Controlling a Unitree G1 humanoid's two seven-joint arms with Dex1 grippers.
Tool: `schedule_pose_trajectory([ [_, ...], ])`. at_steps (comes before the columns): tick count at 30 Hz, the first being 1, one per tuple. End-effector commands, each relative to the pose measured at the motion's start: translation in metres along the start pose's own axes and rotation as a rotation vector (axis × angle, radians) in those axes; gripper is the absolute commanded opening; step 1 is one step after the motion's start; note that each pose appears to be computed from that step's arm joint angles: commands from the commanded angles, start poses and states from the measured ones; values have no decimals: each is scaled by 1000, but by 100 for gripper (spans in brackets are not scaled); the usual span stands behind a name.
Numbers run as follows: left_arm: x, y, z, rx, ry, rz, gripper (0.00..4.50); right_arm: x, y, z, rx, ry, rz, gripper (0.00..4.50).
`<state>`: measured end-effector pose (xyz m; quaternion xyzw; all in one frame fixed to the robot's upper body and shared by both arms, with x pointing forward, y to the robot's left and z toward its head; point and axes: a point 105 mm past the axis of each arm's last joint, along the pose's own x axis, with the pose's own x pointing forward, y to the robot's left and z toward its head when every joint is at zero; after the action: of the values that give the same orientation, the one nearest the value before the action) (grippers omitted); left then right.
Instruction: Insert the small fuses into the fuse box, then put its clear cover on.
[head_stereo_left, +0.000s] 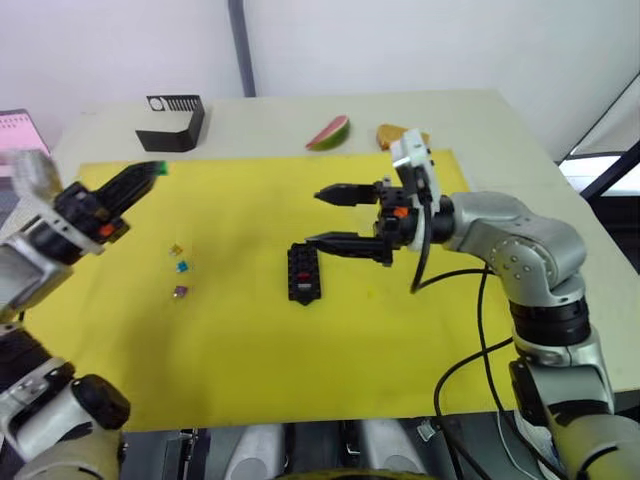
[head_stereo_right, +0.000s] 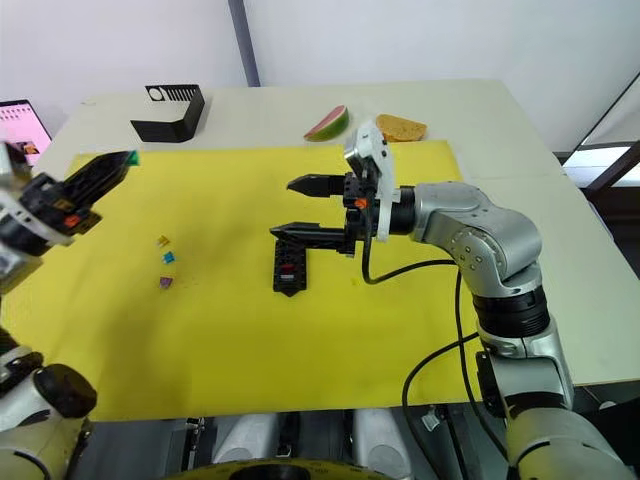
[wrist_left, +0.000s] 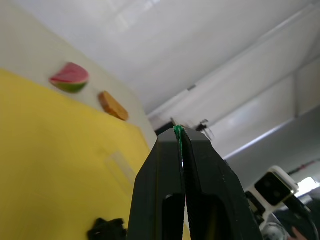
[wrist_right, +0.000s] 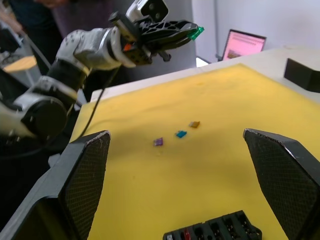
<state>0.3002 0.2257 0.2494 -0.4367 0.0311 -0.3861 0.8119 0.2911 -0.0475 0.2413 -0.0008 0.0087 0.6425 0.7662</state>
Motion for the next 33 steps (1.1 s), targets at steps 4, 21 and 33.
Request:
schedule_pose_trajectory([
  [4, 34, -28, -9, -59, 29, -143, 4, 10, 7, 17, 34, -97, -21, 450],
  [21, 85, -46, -41, -190, 90, -314, 0, 33, -14, 43, 355, -344, -208, 395],
  [33, 88, -48, -45, -168, 76, -330, 0, 29, -18, 52, 415, -410, -240, 273],
])
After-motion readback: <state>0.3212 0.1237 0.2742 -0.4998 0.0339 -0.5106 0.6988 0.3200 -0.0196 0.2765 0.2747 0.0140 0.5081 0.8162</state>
